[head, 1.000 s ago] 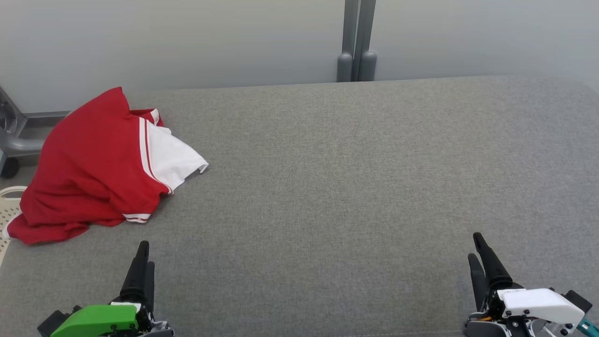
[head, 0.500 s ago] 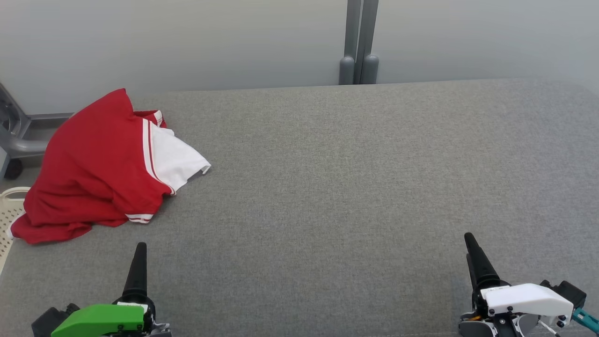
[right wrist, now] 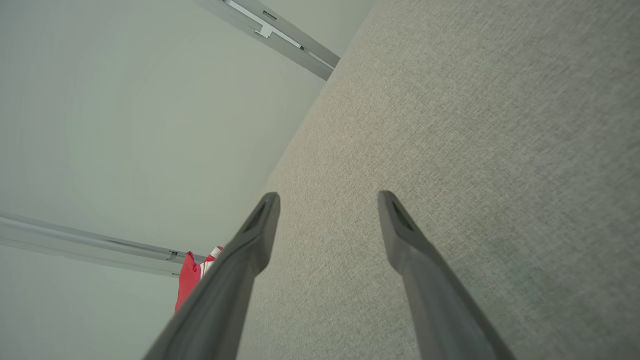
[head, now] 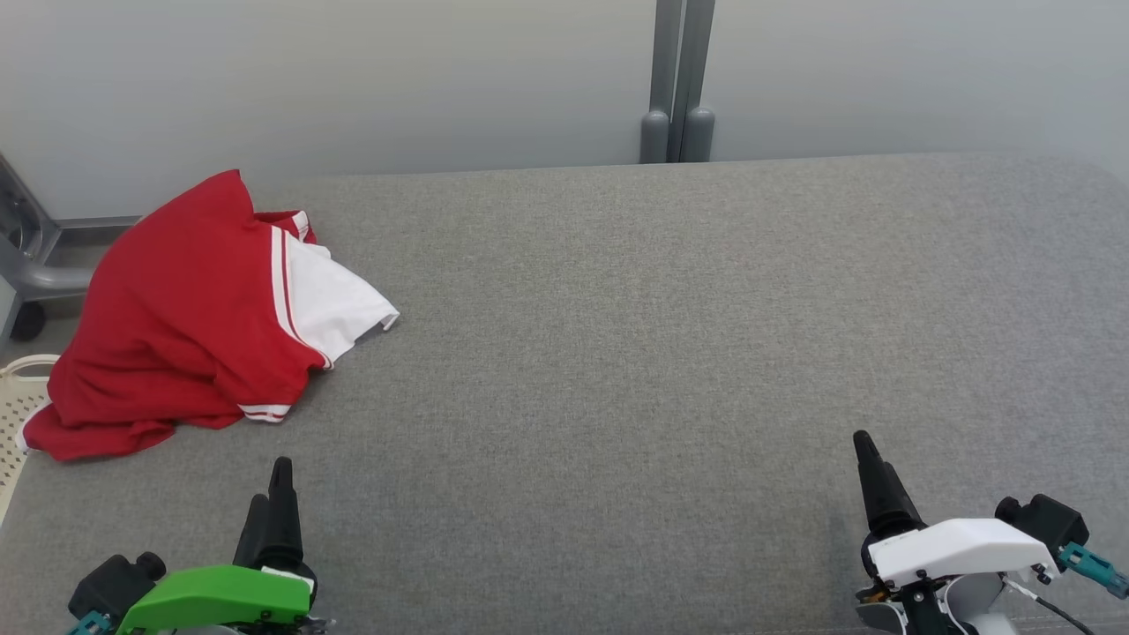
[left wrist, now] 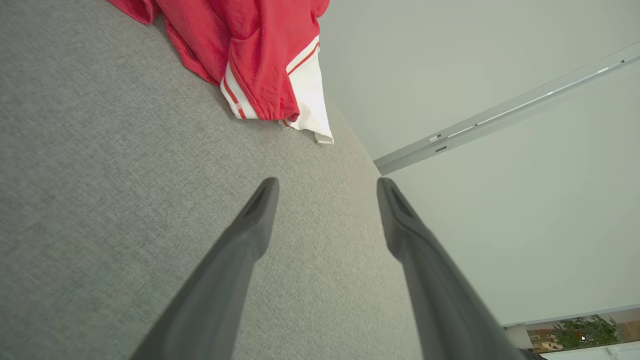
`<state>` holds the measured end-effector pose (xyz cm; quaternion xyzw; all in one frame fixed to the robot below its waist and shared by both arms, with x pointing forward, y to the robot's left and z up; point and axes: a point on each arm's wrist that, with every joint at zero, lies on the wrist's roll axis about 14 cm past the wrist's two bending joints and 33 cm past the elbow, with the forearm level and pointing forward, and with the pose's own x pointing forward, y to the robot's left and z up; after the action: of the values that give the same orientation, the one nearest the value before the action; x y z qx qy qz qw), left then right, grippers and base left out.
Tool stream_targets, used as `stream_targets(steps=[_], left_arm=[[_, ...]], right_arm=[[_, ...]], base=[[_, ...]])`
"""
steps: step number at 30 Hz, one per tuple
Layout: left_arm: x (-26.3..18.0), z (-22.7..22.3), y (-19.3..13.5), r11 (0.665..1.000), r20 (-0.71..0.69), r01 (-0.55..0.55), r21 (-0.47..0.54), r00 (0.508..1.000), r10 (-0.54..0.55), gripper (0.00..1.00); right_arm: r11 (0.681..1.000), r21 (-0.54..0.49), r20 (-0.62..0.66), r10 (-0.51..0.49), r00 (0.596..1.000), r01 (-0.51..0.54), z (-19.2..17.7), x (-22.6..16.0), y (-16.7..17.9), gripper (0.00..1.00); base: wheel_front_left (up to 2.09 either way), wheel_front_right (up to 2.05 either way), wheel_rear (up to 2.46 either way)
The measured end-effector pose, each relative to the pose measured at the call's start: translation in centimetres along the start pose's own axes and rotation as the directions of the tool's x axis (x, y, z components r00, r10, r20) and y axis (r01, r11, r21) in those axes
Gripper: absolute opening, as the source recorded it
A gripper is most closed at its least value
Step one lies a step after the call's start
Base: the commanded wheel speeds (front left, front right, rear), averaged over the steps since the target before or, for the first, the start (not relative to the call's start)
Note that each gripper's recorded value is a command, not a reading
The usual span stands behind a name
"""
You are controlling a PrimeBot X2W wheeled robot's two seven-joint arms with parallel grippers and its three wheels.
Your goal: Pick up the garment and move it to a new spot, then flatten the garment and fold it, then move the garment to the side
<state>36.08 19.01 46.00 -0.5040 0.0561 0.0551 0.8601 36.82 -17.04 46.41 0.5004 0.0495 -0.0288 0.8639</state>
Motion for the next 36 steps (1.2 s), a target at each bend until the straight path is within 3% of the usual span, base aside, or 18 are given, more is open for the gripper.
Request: stream_targets(steps=[7, 12, 24, 32, 36], left_arm=[[0.0, -0.1, 0.1, 0.989, 0.005, -0.011, 0.149, 1.0, 0.01, 1.0], [0.0, -0.1, 0.0, 0.968, 0.008, -0.011, 0.249, 1.0, 0.01, 1.0], [0.0, -0.8, 0.2, 0.876, -0.013, -0.003, 0.482, 1.0, 0.01, 1.0], [0.1, -0.8, 0.4, 0.815, -0.007, -0.005, 0.579, 1.0, 0.011, 1.0], [0.1, -0.8, 0.4, 0.786, -0.006, -0.004, 0.619, 1.0, 0.01, 1.0]], right_arm=[[0.986, -0.163, -0.019, 0.011, 1.0, -0.014, -0.5, 0.3, 0.1, 1.0], [0.959, -0.282, -0.035, 0.03, 0.999, -0.038, -0.8, 0.6, 0.6, 1.0], [0.852, -0.515, -0.078, 0.059, 0.995, -0.091, -1.2, 0.7, 1.3, 1.0], [0.762, -0.636, -0.11, 0.069, 0.992, -0.123, -1.4, 0.7, 1.8, 1.0], [0.736, -0.664, -0.11, 0.077, 0.991, -0.131, -1.3, 0.7, 2.1, 1.0]], base=[[0.0, 0.0, 0.0], [0.0, 0.0, 0.0], [0.0, 0.0, 0.0], [0.0, 0.0, 0.0], [0.0, 0.0, 0.0]])
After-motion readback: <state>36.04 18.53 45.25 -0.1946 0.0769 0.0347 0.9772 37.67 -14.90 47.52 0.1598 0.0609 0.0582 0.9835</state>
